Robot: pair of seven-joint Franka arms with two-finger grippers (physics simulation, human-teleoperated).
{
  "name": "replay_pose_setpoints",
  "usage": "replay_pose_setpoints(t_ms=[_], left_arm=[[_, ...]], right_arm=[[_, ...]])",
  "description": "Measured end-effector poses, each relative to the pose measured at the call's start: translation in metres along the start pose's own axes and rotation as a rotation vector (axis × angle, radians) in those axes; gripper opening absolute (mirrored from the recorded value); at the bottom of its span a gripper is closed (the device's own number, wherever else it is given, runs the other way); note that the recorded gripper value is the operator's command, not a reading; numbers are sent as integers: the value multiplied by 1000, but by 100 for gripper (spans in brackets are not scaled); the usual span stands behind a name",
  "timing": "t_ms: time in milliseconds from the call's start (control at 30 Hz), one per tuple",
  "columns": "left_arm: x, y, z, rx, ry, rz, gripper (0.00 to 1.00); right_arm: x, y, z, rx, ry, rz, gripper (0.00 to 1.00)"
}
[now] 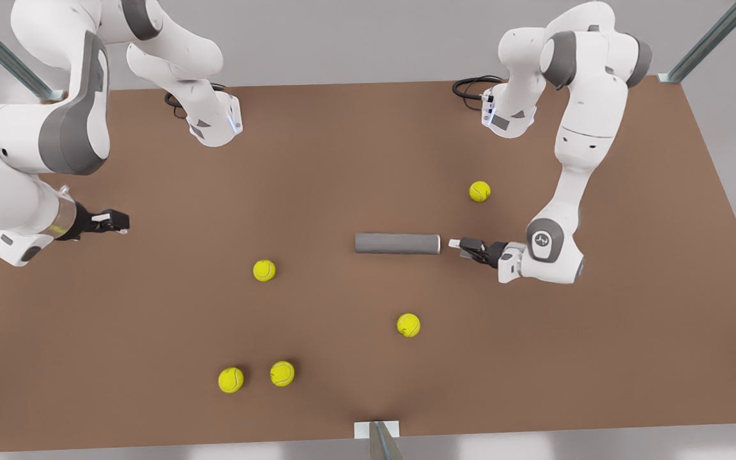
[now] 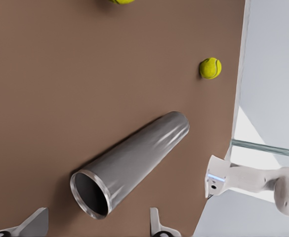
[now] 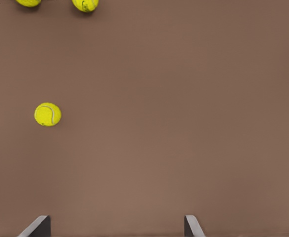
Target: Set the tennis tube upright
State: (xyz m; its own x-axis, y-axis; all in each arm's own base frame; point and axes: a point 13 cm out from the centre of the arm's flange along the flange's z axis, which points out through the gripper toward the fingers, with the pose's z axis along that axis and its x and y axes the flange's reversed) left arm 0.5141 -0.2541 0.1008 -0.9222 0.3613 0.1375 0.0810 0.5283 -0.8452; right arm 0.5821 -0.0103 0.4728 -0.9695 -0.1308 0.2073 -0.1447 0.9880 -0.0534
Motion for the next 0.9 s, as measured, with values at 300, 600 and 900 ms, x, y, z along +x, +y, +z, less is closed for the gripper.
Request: replay_pose_setpoints(t_ms=[300,600,900], left_arm=[[16,5,11,0,-13,-27,100],[2,-15,30,68,-62,-121,100],[4,-25,57,102,-34,-168,100]], right_arm=[[-17,15,13,0,-7,22,100],[-23,22,17,2,-7,42,100],[-24,23,19,3,-7,60,100]])
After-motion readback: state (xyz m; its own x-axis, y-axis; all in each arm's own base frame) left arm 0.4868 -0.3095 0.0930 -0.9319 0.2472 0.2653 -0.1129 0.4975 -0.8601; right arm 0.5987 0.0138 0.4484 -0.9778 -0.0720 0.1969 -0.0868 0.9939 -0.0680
